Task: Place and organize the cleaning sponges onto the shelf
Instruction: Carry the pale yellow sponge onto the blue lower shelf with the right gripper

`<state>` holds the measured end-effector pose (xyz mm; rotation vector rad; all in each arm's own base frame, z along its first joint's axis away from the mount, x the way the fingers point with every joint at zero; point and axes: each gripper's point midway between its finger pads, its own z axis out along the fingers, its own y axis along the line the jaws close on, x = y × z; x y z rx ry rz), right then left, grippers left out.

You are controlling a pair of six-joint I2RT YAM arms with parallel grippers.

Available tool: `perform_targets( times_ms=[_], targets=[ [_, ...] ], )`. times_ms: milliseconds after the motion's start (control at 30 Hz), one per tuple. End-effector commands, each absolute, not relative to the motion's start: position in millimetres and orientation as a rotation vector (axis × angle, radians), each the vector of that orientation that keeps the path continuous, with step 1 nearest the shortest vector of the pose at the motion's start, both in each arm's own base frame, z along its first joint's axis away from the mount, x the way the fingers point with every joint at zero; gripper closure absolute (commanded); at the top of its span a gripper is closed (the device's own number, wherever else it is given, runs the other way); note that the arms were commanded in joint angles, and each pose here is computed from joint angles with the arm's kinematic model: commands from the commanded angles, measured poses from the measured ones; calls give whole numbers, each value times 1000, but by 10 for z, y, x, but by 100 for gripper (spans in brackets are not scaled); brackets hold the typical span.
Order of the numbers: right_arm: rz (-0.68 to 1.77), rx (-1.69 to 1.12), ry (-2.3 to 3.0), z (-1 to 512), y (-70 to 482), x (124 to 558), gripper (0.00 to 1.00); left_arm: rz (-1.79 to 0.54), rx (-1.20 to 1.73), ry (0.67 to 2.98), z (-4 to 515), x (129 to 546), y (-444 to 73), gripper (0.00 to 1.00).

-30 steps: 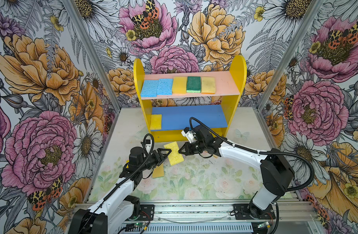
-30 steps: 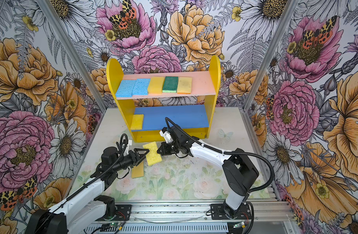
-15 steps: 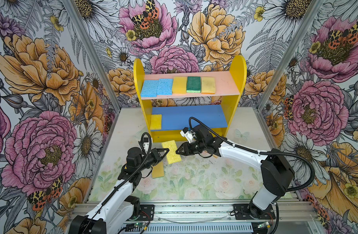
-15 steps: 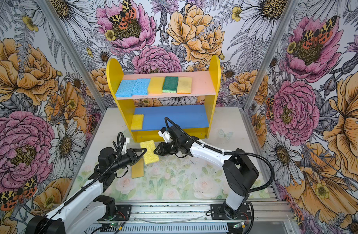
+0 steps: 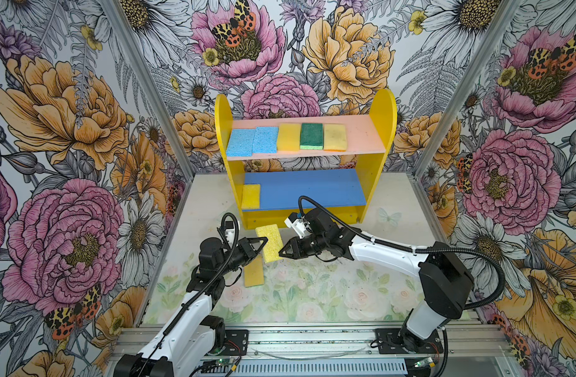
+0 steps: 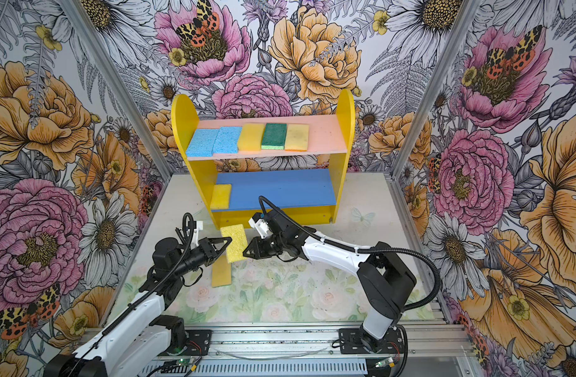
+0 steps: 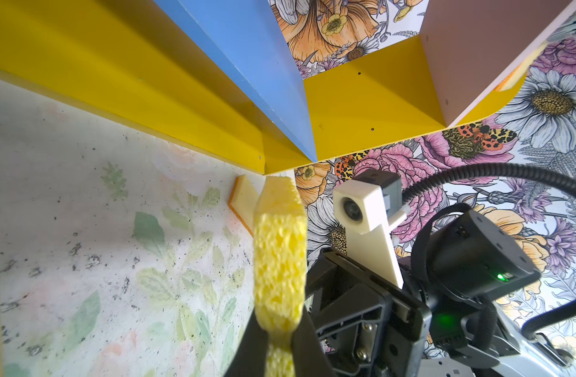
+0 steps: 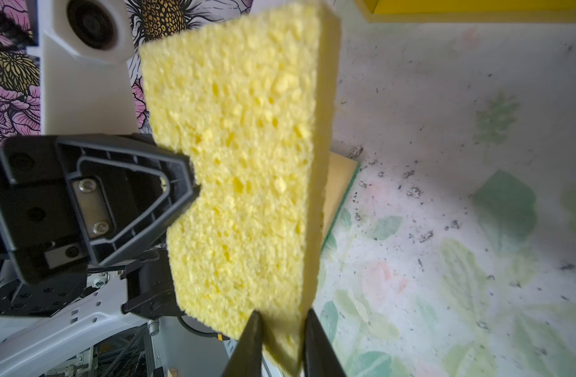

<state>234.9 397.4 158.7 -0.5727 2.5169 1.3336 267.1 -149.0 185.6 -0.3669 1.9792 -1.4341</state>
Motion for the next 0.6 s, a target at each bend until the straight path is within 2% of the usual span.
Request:
perform_targets(
  times_ms=[0,67,100,133,233,333,433,567],
  targets=[
    [1355,-556,2420,1833,3988,2377,86,-1437,-360,1977,1866,2643,-1463,82],
    [1332,-529,2407,1865,3961,2413,90,-1426,-365,1987,1863,2634,-1442,75],
    [1315,-517,2401,1874,3944,2435,91,-1415,-366,1992,1865,2630,-1425,64],
    [1297,-501,2395,1883,3922,2465,92,-1401,-373,2002,1855,2622,-1405,48],
    [1231,-406,2384,1911,3821,2606,95,-1334,-399,2027,1820,2578,-1316,28],
    [1158,-296,2361,1958,3696,2816,95,-1153,-491,2074,1707,2525,-1084,1],
    [1100,-232,2341,2018,3663,2989,95,-941,-607,2096,1600,2435,-775,1],
    [1046,-171,2311,2094,3639,3332,94,-864,-674,2067,1593,2393,-631,1]
  ],
)
